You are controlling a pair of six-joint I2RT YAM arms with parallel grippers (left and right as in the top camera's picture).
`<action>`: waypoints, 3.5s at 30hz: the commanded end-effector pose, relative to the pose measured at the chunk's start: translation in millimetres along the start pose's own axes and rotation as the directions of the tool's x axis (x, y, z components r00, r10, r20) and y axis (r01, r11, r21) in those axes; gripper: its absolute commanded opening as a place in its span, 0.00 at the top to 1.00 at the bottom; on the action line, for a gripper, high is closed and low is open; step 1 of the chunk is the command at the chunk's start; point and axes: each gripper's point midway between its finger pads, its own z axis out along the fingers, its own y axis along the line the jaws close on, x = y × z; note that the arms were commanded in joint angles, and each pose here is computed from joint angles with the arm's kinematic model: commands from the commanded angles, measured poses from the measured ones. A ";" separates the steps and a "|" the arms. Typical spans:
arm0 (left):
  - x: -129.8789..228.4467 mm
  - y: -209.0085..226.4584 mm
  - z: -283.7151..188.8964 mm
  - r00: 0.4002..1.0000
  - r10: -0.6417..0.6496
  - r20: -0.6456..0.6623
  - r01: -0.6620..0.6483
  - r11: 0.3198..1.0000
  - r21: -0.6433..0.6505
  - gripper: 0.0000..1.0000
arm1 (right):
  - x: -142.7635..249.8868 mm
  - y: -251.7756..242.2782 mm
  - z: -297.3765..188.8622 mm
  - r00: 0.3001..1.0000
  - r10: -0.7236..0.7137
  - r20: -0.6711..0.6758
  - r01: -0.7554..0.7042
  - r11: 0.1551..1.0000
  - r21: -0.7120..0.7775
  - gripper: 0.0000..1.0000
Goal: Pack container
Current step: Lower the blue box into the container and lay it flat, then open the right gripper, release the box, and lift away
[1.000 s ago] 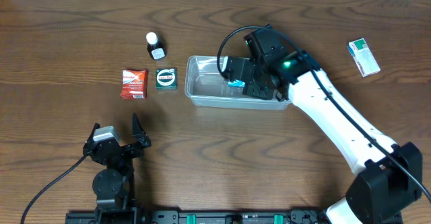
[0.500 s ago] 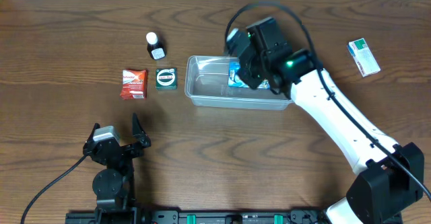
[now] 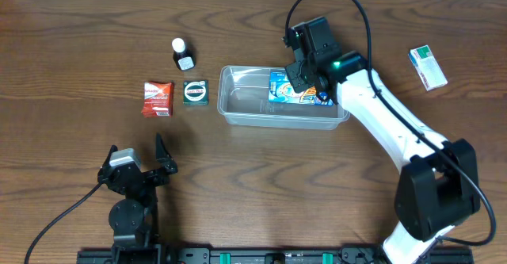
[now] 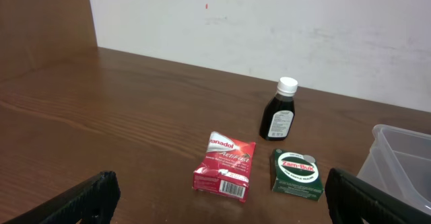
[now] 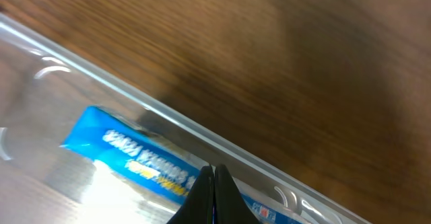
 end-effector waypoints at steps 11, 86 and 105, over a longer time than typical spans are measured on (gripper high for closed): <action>18.3 7.5 1.5 0.999 0.003 -0.051 -0.005 0.999 -0.035 0.02 | 3.2 -27.3 7.6 0.996 0.089 -0.008 -0.088 0.995 0.041 0.99; 18.3 7.5 1.5 0.999 0.004 -0.051 -0.005 0.999 -0.035 0.02 | 92.0 53.5 -26.2 0.939 -0.057 -0.340 -0.011 0.981 -0.196 0.99; 18.3 7.5 1.5 0.999 0.003 -0.051 -0.005 0.999 -0.035 0.02 | 86.3 36.6 -20.8 0.949 -0.046 -0.313 -0.016 0.981 -0.192 0.99</action>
